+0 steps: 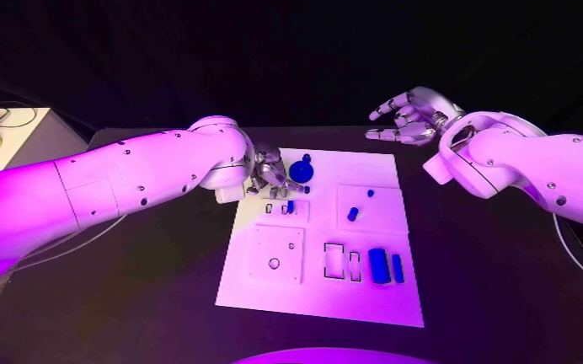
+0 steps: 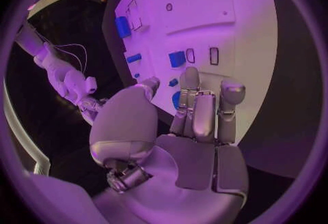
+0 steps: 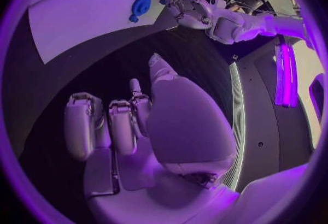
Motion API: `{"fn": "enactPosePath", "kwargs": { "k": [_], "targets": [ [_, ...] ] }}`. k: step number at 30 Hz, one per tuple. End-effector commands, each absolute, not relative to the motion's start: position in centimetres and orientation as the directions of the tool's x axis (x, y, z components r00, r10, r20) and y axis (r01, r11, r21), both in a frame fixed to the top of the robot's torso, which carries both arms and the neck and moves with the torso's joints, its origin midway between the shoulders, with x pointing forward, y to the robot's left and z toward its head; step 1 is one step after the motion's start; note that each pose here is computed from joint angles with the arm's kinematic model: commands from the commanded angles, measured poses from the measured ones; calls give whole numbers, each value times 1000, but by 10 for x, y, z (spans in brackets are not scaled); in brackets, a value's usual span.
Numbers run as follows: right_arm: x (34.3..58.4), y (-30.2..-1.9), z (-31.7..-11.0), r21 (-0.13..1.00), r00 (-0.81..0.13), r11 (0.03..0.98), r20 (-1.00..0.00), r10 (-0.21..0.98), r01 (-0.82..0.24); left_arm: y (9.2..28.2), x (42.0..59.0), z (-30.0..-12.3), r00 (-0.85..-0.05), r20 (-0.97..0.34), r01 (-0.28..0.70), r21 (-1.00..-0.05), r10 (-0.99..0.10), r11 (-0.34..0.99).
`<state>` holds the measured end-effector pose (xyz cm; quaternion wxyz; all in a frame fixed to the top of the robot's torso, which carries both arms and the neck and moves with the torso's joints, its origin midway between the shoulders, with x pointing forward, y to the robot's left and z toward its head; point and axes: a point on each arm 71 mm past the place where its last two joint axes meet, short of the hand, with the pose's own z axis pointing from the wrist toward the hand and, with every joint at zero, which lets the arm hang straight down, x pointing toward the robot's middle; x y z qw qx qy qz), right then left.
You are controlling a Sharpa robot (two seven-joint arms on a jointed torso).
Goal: Assemble the parts on the task board
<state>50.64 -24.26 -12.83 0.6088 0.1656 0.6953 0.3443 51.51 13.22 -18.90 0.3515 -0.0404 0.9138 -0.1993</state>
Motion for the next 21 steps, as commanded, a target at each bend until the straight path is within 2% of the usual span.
{"fn": "enactPosePath", "kwargs": {
  "k": [1, 21],
  "targets": [
    [507, -245, -127, 685, -194, 705, -728, 658, -181, 129, 515, -191, -763, -630, 109, -340, -141, 934],
    [509, -245, -127, 684, -188, 708, -729, 658, -177, 124, 513, -196, -784, -612, 125, -319, -103, 939]
  ]
}}
